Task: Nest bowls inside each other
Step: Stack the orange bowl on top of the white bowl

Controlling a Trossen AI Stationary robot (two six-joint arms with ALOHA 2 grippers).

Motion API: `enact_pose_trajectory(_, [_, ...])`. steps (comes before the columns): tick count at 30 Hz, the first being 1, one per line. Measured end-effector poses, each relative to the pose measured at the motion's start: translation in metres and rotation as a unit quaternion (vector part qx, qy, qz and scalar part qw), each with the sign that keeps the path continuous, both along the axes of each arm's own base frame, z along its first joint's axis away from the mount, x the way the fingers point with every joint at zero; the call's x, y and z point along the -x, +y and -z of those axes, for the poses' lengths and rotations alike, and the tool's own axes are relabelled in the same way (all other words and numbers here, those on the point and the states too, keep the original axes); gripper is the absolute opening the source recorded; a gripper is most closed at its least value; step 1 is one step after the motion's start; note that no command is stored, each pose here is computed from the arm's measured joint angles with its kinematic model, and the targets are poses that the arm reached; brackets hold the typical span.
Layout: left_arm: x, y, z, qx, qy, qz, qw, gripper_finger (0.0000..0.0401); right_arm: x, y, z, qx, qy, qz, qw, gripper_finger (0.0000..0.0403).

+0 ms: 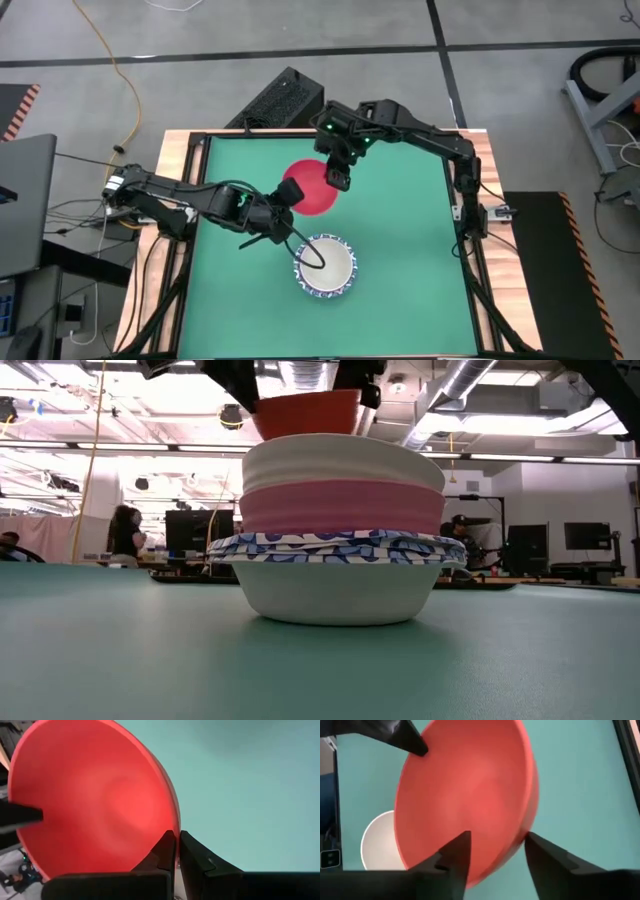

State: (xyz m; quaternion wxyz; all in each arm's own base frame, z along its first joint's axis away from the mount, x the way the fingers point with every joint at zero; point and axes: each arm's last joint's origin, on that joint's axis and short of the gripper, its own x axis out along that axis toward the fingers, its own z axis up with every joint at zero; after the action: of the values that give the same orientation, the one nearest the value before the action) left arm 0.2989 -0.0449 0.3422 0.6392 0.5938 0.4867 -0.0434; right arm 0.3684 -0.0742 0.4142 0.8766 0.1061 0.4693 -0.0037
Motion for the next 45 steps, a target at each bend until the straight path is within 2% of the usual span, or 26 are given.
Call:
enact_pose_trajectory(5, [0.000, 0.000, 0.000, 0.004, -0.006, -0.012, 1.000, 0.0000, 0.008, 0.002, -0.009, -0.005, -0.019, -0.026, 0.999, 0.0240])
enact_pose_trajectory(10, [0.001, 0.000, 0.000, 0.006, -0.009, -0.017, 1.000, 0.0000, 0.024, 0.013, -0.029, -0.012, -0.057, -0.062, 0.996, 0.0243])
enact_pose_trajectory(15, [0.002, -0.004, -0.001, 0.022, -0.025, -0.029, 0.999, 0.0000, 0.050, 0.024, -0.046, -0.020, -0.060, -0.072, 0.995, 0.0239])
enact_pose_trajectory(19, [0.002, -0.009, 0.000, 0.063, -0.032, -0.027, 0.997, 0.0000, 0.079, 0.034, -0.061, -0.015, -0.054, -0.072, 0.996, 0.0239])
enact_pose_trajectory(23, [0.004, -0.019, 0.001, 0.126, -0.027, -0.007, 0.992, 0.0000, 0.102, 0.042, -0.073, 0.012, -0.059, -0.057, 0.997, 0.0239])
enact_pose_trajectory(26, [0.006, -0.030, 0.002, 0.179, -0.015, 0.020, 0.983, 0.0000, 0.121, 0.047, -0.083, 0.035, -0.068, -0.044, 0.996, 0.0239])
enact_pose_trajectory(32, [0.008, -0.057, 0.001, 0.249, -0.011, 0.088, 0.965, 0.0000, 0.148, 0.056, -0.097, 0.040, -0.097, -0.040, 0.994, 0.0239])
enact_pose_trajectory(35, [0.009, -0.068, -0.001, 0.268, -0.017, 0.116, 0.956, 0.0000, 0.160, 0.063, -0.103, 0.040, -0.111, -0.055, 0.992, 0.0239])
enact_pose_trajectory(39, [0.010, -0.075, -0.003, 0.277, -0.030, 0.125, 0.952, 0.0000, 0.186, 0.076, -0.114, 0.066, -0.143, -0.096, 0.983, 0.0239])
enact_pose_trajectory(45, [0.011, -0.079, -0.004, 0.305, -0.033, 0.124, 0.944, 0.0000, 0.248, 0.084, -0.135, 0.113, -0.232, -0.069, 0.964, 0.0239])
